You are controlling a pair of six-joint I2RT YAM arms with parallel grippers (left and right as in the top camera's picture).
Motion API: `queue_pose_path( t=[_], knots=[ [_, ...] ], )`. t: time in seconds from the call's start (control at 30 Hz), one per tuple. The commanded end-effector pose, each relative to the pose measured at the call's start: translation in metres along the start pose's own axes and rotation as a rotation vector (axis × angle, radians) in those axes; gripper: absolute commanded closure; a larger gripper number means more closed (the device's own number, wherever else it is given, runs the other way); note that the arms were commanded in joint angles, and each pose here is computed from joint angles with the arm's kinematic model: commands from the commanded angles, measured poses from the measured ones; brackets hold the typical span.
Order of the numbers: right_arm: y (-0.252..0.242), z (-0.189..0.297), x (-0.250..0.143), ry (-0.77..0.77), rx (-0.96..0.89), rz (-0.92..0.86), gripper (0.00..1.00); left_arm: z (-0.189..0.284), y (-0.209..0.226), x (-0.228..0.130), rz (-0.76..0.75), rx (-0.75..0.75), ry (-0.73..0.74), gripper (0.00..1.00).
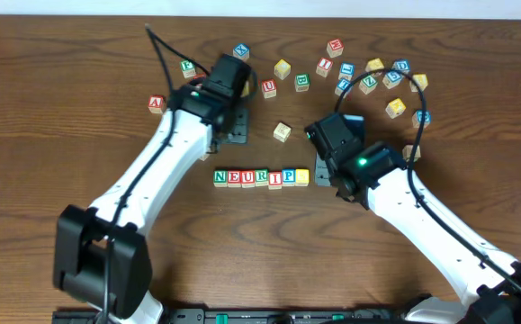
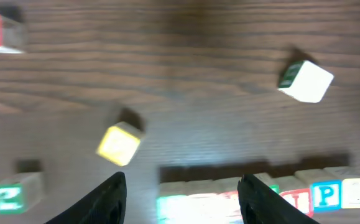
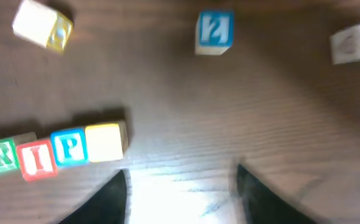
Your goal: Spell out NEURIPS
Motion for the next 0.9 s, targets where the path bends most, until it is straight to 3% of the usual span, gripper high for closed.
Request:
queue_pose_path(
  t=[0.0,0.07,0.23,0.57,0.87],
  knots=[
    [0.004,-0.003,-0.003,0.037,0.056,0.002,0.71,0.019,0.019,0.009,0.008,0.031,-0.041,0.43],
    [0.005,-0.003,-0.004,0.045,0.069,0.007,0.83,0.023,0.029,0.010,0.031,0.042,-0.041,0.43],
    [0.011,-0.002,-0.007,0.067,0.111,0.029,0.99,0.033,0.054,0.013,0.070,0.065,-0.047,0.43],
    [0.070,0.004,-0.036,0.026,0.210,0.200,0.99,0.035,0.077,0.010,0.090,0.097,-0.014,0.43],
    [0.095,-0.057,-0.061,0.082,0.094,0.266,0.99,0.035,0.077,0.010,0.078,0.098,-0.008,0.43]
  ],
)
Point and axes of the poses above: each gripper's point midway between its finger pads, its own z axis back along the fingers, its own y axis along the line the jaws close on, x = y × z, the point moved 9 cm from there along z, back along the fingers, and after that the axes turned 5 degrees about z, right-handed, at the moved point
